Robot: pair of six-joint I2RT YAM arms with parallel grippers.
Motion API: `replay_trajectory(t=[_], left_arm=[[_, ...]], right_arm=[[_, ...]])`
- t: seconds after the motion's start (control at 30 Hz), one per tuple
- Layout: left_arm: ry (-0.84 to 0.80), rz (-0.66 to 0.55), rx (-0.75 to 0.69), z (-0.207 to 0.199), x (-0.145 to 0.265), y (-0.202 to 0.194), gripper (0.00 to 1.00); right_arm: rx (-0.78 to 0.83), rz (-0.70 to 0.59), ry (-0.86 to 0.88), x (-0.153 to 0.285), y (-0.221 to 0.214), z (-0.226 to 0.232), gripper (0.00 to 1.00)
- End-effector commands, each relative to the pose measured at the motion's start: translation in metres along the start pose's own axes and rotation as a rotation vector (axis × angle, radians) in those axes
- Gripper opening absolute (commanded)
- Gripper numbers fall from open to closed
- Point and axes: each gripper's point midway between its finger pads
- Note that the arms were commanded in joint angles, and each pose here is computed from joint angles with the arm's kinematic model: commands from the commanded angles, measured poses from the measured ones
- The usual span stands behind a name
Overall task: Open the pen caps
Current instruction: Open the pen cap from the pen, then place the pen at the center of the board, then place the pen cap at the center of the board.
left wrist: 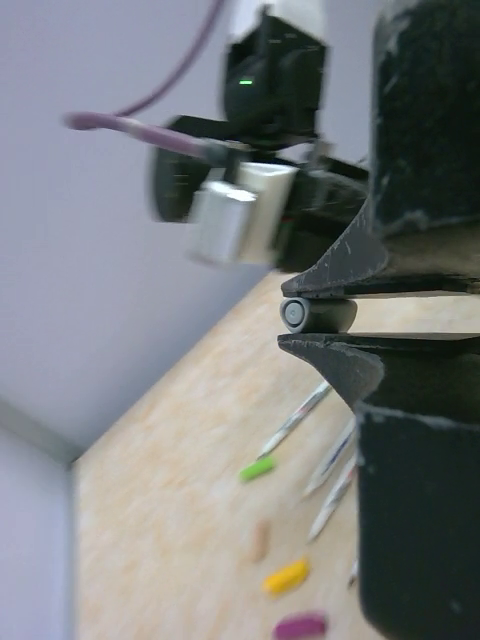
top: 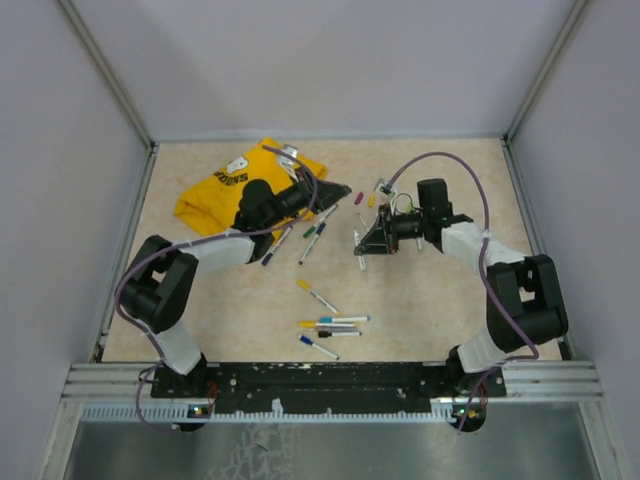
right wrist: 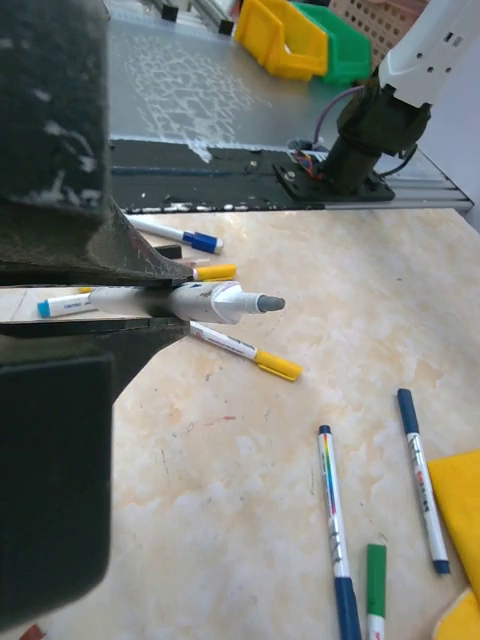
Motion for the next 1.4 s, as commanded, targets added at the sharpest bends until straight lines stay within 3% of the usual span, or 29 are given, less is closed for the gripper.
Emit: replay_trajectory(t=[0.0, 0.17, 0.3, 0.5, 0.63, 0.73, 1.03, 1.37], left_arm=[[-0.017, -0.236, -0.083, -0.017, 0.005, 0.081, 0.00], [-0.010, -0.245, -0.096, -0.014, 0.008, 0.083, 0.00], [0.064, -0.177, -0.053, 0.012, 0.016, 0.058, 0.00], [0.377, -0.023, 0.103, 0.096, 0.031, 0.001, 0.00], [0.552, 0.093, 0.221, 0.137, 0.029, -0.027, 0.00], [0.642, 0.136, 0.268, 0.155, 0.024, -0.036, 0.00], [0.709, 0.217, 0.307, 0.187, -0.007, -0.056, 0.00], [0.822, 0.235, 0.314, 0.229, -0.019, -0.066, 0.04]], right_arm=[[-0.072, 0.015, 0.071, -0.006, -0.012, 0.012, 0.00], [-0.093, 0.029, 0.015, -0.008, -0.016, 0.001, 0.00], [-0.122, 0.074, -0.225, -0.003, -0.024, -0.036, 0.00], [-0.115, 0.158, -0.555, -0.004, -0.029, -0.086, 0.00], [-0.144, 0.225, -0.680, -0.008, -0.035, -0.108, 0.00], [-0.189, 0.271, -0.722, -0.008, -0.048, -0.123, 0.00], [-0.204, 0.340, -0.761, -0.011, -0.059, -0.148, 0.00], [-0.219, 0.394, -0.761, -0.015, -0.074, -0.157, 0.00]])
Point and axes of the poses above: each gripper's point midway between its finger pads, its own x axis back along the fingers, its own z axis along the line the jaws close on, y = z × x, and after that the axes turned 8 degrees about x, right-handed
